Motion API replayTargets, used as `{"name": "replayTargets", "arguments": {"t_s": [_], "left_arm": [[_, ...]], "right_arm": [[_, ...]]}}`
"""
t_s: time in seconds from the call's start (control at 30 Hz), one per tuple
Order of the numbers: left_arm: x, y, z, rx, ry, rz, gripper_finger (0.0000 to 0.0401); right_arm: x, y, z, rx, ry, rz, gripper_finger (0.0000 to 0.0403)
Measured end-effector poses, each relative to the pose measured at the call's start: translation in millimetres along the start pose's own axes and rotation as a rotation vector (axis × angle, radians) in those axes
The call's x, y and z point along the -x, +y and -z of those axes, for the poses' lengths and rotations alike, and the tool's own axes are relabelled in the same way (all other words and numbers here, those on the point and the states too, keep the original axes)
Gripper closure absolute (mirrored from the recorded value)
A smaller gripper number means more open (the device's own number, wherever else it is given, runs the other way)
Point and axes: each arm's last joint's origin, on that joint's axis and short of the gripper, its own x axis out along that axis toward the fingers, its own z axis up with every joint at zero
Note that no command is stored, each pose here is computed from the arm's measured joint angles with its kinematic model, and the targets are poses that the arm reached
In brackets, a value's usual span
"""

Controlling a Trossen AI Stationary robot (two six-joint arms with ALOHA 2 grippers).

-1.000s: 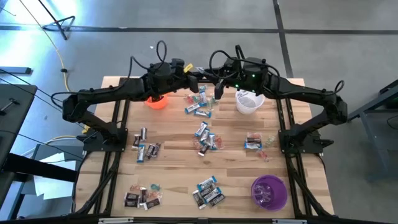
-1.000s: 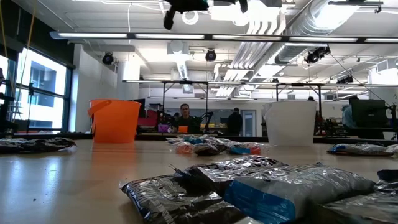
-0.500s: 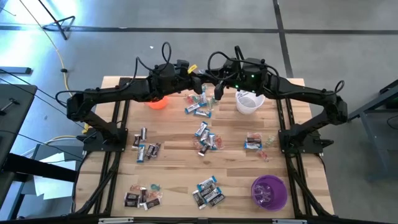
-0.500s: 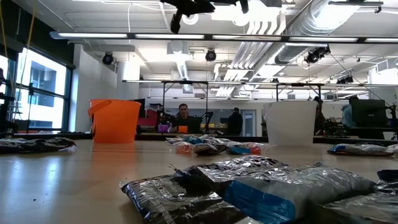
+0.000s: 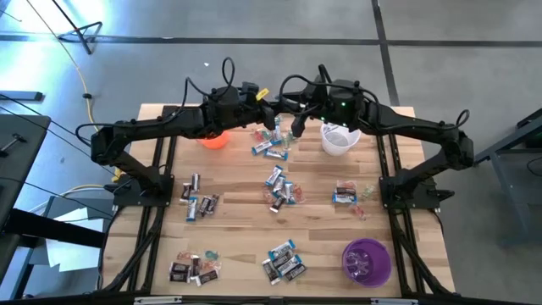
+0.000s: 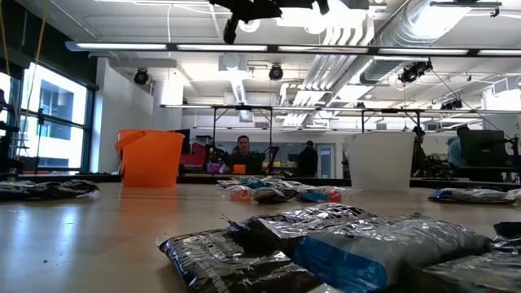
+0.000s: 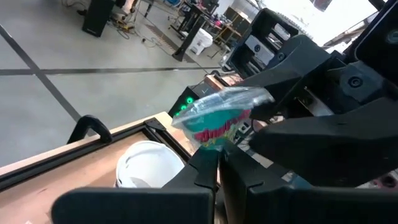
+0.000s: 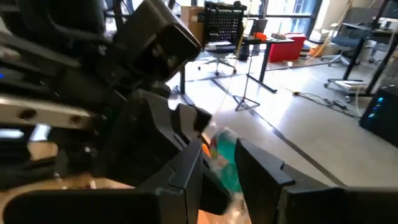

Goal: Sort candy
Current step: Put the blue gummy into the white bucket

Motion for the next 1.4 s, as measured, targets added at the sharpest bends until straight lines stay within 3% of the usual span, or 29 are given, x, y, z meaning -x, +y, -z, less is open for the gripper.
{"name": "replayTargets", "arguments": {"t_s": [0.57,1.4], "left_arm": [[0,3,1,0.004,0.026,-0.007,0.0401],[0,2,-2,0.008,0.003,0.006,0.0401]], "right_arm": [[12,-6,0,0.073,0.052,0.108,0.0308],[15,-5,-3,-0.019,0.036,0.054,0.0308]]}}
